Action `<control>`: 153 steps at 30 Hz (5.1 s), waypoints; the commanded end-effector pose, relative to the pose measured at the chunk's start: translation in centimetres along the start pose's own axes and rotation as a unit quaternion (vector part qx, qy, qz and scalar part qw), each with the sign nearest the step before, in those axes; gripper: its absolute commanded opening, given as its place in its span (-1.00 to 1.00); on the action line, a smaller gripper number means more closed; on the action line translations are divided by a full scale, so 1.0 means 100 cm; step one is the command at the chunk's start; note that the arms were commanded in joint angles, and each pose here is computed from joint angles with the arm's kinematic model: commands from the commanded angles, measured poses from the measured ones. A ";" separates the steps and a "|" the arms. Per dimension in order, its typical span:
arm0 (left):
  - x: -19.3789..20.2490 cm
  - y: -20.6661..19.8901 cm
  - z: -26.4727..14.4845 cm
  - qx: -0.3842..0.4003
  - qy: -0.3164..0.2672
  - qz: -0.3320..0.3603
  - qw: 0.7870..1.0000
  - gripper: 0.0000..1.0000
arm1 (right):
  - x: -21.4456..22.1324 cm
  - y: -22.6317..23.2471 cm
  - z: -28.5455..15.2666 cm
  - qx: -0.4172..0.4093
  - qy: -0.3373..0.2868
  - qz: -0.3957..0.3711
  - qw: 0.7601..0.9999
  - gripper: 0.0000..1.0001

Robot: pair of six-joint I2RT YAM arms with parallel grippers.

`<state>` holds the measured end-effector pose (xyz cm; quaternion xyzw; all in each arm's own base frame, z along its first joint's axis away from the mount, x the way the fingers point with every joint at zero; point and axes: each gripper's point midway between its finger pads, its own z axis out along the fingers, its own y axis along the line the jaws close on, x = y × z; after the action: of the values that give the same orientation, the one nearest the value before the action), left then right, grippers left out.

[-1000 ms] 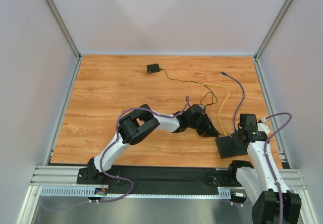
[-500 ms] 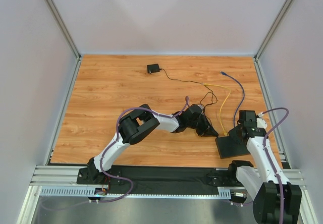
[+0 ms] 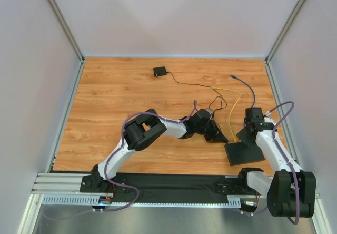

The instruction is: Pull the plug from the switch port

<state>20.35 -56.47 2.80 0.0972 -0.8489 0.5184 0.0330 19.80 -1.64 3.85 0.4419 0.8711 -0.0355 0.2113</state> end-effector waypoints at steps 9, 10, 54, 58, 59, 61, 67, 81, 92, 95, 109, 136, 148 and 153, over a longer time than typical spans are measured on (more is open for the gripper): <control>0.003 -0.012 -0.001 0.035 0.010 0.007 0.999 -1.00 | 0.000 -0.013 0.007 0.082 0.006 -0.051 0.995 -0.18; 0.003 -0.012 -0.001 0.035 0.009 0.008 0.999 -1.00 | 0.001 -0.011 0.008 0.083 0.005 -0.056 0.995 -0.18; -0.079 -0.028 -0.018 0.024 -0.074 0.069 0.995 -1.00 | 0.035 -0.013 0.027 0.126 0.064 -0.154 0.978 -0.33; -0.086 -0.032 -0.019 0.022 -0.085 0.077 0.993 -1.00 | 0.035 -0.012 0.027 0.126 0.062 -0.153 0.978 -0.32; -0.085 -0.031 -0.019 0.021 -0.081 0.076 0.994 -1.00 | 0.034 -0.012 0.027 0.125 0.062 -0.153 0.978 -0.32; -0.078 -0.030 -0.018 0.020 -0.074 0.074 0.994 -1.00 | 0.035 -0.012 0.027 0.127 0.063 -0.155 0.978 -0.32; -0.050 -0.011 -0.027 -0.005 -0.074 0.062 0.995 -1.00 | 0.036 -0.005 0.027 0.123 0.059 -0.181 0.974 -0.30; -0.029 -0.007 -0.019 0.011 -0.047 0.054 0.997 -1.00 | 0.008 0.040 -0.020 0.040 0.033 -0.252 0.966 0.17; -0.026 -0.008 -0.024 0.015 -0.051 0.059 0.997 -1.00 | 0.032 0.049 -0.007 0.054 0.058 -0.278 0.957 0.21; -0.027 -0.009 -0.024 0.016 -0.052 0.055 0.997 -1.00 | 0.035 0.043 -0.005 0.061 0.062 -0.281 0.956 0.19; -0.066 -0.023 -0.034 0.033 -0.064 0.017 0.997 -1.00 | 0.064 0.030 -0.004 0.042 0.106 -0.293 0.949 -0.05; -0.068 0.013 -0.088 -0.053 -0.094 0.069 0.992 -1.00 | 0.071 0.031 -0.004 0.033 0.100 -0.287 0.952 -0.20; -0.090 0.030 -0.234 -0.188 -0.214 0.199 0.938 -1.00 | 0.056 0.040 -0.018 0.019 0.068 -0.277 0.958 -0.18; -0.125 0.044 -0.309 -0.217 -0.272 0.166 0.923 -1.00 | 0.061 0.041 -0.015 0.009 0.075 -0.270 0.960 -0.18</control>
<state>29.66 -30.63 12.11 0.0790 -0.9013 0.3430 -0.2524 19.94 5.55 3.39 0.1840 0.9714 -0.0781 0.1285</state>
